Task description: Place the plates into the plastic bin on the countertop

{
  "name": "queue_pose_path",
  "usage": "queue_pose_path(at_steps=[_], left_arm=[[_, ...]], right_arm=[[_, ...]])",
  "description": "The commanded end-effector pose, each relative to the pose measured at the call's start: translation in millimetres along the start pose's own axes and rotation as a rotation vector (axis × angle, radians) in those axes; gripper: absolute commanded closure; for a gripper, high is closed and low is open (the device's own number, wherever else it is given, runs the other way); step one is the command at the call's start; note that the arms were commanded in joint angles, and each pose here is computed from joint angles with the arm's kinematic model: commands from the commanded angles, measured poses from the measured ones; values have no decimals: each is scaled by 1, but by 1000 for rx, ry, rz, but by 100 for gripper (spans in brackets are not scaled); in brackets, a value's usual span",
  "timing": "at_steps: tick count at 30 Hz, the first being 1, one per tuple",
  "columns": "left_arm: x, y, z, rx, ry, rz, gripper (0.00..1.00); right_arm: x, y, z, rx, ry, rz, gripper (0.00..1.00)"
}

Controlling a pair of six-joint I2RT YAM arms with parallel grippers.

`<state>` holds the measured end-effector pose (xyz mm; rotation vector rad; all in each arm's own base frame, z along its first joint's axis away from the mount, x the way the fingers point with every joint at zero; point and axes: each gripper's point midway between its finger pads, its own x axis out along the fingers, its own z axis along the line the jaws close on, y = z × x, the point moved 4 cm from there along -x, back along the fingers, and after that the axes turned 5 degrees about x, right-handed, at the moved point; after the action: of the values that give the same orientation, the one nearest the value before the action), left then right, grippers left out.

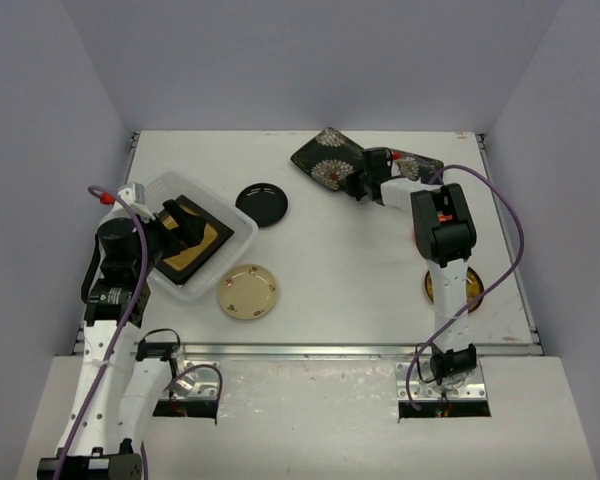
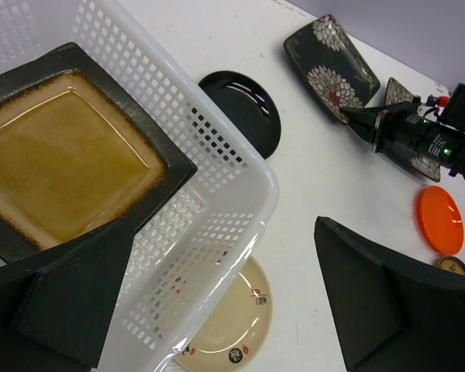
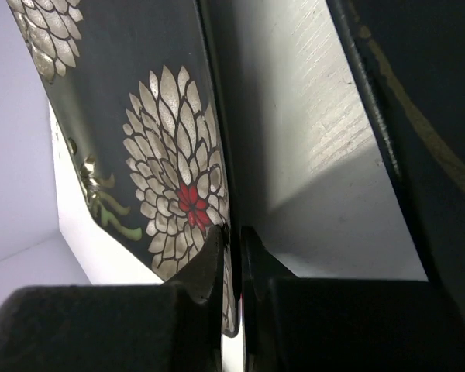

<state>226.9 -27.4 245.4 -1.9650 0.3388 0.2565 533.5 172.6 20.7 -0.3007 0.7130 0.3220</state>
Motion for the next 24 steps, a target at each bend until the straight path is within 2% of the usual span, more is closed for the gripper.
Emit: queue_pose_path(at_steps=[1, 8, 9, 12, 15, 20, 22, 24], left_arm=[[-1, -13, -9, 31, 47, -59, 0], [0, -9, -13, 33, 75, -38, 0], [1, -8, -15, 36, 89, -34, 0], [3, -7, -19, 36, 115, -16, 0], [7, -6, -25, 26, 152, 22, 0], [18, -4, -46, -13, 304, 129, 0], [27, -6, -55, -33, 369, 180, 0], [35, -11, -65, -57, 439, 216, 0]], right_arm=[[9, 16, -75, -13, 241, 29, 100], [-35, 26, 28, -175, -235, 145, 100], [-63, 18, 67, -260, -355, 142, 100], [-99, 12, 106, -342, -492, 154, 100], [-140, 6, 126, -364, -614, 171, 100], [-193, -7, 126, -334, -735, 248, 100], [-221, -5, 124, -353, -761, 324, 100], [-245, 7, 121, -407, -788, 454, 100]])
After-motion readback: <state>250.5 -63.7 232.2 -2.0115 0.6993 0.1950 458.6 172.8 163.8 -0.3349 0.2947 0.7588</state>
